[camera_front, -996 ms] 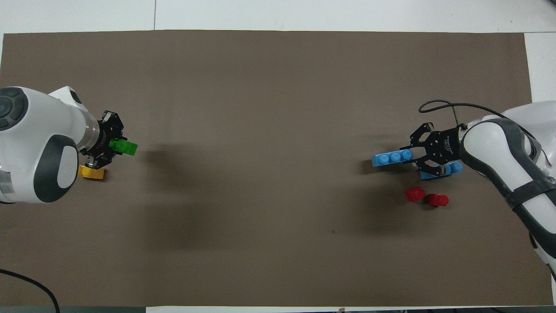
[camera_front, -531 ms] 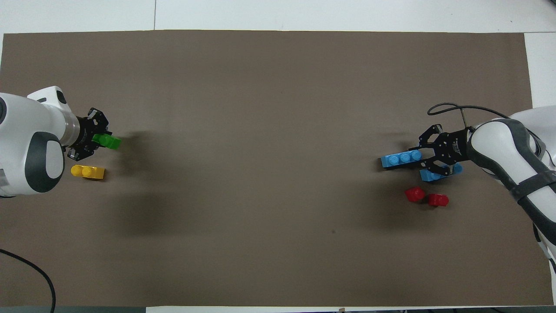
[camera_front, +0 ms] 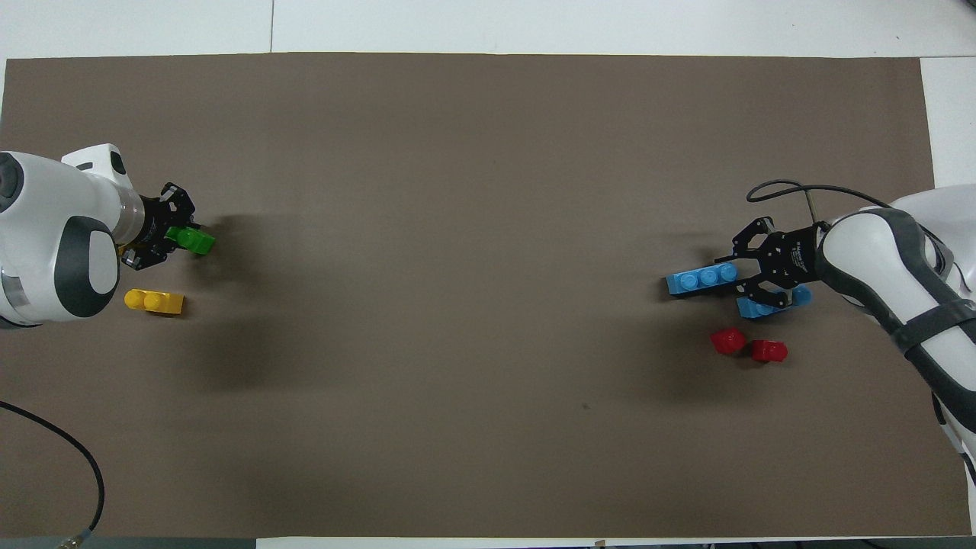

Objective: Remove green block with left arm and hold with right
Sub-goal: 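Open the left gripper on the green brick while the right gripper releases blue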

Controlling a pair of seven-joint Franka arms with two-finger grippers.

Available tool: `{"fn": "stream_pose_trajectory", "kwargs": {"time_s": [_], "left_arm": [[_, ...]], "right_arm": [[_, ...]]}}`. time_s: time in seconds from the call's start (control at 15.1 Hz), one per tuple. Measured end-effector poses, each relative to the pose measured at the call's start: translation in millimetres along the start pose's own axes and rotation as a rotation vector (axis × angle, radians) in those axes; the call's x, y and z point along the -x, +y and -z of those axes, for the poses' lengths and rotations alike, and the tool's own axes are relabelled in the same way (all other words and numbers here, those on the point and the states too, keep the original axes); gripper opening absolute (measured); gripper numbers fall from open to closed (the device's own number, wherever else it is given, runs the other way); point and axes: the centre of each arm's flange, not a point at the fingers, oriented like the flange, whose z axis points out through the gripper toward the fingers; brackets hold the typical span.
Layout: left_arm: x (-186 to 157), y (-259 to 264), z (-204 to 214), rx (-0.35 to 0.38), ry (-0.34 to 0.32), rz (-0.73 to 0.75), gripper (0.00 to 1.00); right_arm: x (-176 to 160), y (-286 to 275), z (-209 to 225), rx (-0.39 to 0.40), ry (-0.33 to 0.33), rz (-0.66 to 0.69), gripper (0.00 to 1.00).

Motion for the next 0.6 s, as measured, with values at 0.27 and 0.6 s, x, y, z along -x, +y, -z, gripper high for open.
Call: {"fn": "stream_pose_trajectory", "kwargs": {"time_s": [0.27,0.6], "left_arm": [[-2,3,-5,0.002,0.0,-0.032,0.4],[-6,6,0,0.0,0.002,-0.148,0.9]], "right_arm": [[2,-7,9,-0.015,0.004,-0.005,0.8],[10,-21,30,-0.028,-0.007,-0.023,0.81]]}}
